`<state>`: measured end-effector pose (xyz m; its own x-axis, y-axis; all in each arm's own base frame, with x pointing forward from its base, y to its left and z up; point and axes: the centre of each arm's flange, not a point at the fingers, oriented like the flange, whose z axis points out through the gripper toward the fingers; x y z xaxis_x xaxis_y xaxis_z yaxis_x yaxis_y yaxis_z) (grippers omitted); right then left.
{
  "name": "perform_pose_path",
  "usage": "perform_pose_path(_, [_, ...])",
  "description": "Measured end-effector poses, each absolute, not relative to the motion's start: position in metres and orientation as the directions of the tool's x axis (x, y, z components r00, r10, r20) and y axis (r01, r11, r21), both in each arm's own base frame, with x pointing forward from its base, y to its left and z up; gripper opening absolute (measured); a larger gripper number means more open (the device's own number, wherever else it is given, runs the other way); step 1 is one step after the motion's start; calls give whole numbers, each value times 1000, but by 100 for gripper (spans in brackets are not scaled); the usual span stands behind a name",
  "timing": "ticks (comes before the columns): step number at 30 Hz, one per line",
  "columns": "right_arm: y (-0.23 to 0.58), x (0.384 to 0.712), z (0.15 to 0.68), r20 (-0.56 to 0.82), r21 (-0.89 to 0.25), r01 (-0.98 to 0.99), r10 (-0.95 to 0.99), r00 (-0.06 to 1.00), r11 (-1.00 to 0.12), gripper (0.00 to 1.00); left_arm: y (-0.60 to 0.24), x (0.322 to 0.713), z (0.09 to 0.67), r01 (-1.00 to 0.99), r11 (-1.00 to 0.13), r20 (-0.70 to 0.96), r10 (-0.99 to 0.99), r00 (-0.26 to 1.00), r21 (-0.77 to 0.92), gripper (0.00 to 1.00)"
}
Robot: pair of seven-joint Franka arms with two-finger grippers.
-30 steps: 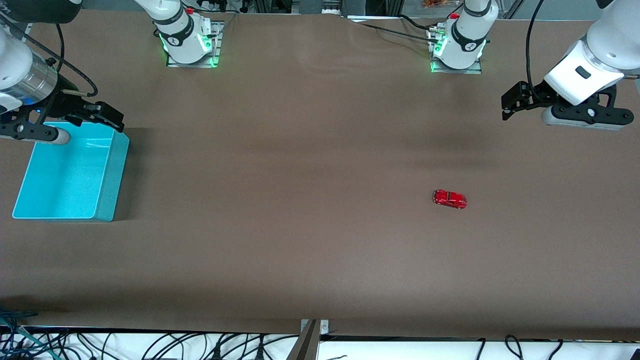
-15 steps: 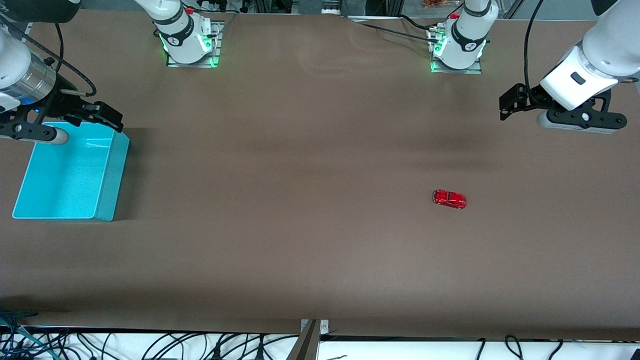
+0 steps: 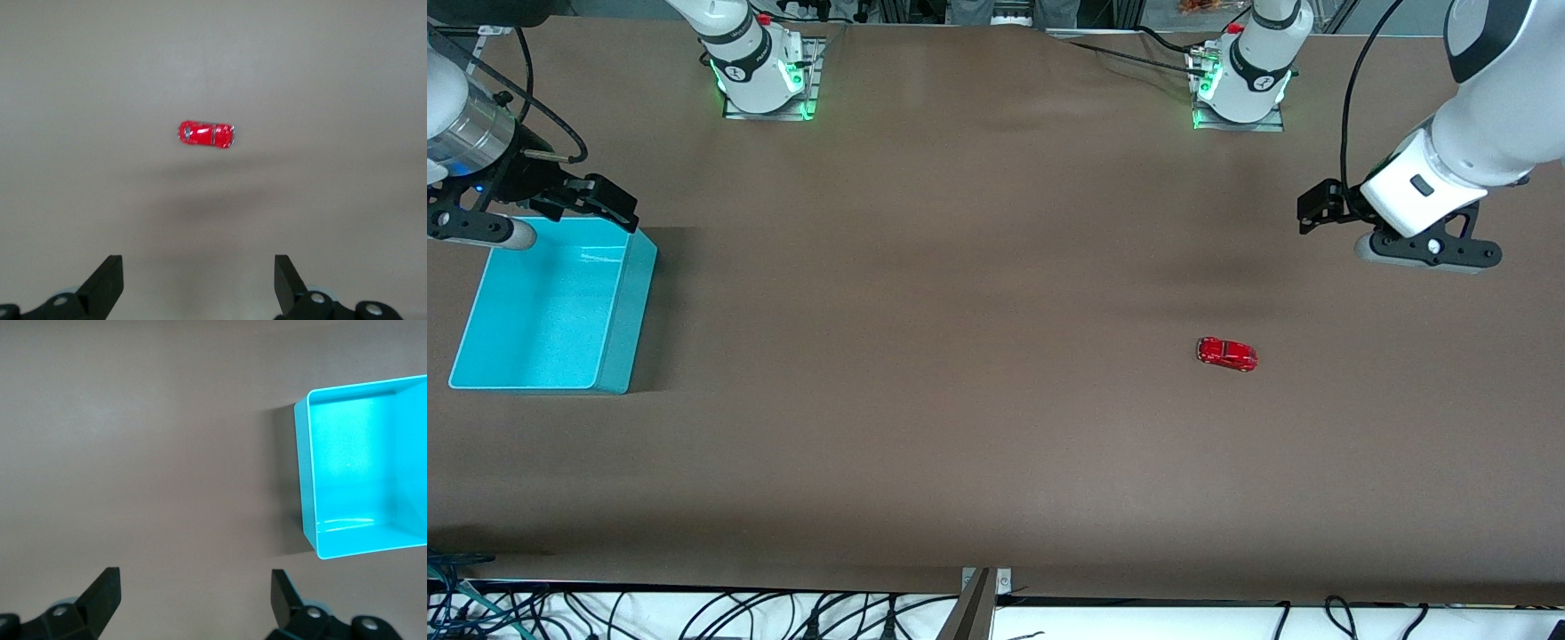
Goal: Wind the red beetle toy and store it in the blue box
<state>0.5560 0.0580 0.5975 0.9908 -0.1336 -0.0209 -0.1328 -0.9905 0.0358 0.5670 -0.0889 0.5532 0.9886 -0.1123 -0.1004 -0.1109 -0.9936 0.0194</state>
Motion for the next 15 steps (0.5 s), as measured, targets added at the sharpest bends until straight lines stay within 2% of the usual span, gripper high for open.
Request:
perform_pose_path(8, [58, 556, 597, -21, 36, -133, -134, 991, -990, 100, -100, 585, 531, -253, -967, -37, -255, 966, 41, 100])
perform_pose_path(15, [58, 556, 597, -21, 36, -133, -134, 991, -990, 100, -98, 589, 494, -463, -885, -21, -464, 886, 49, 100])
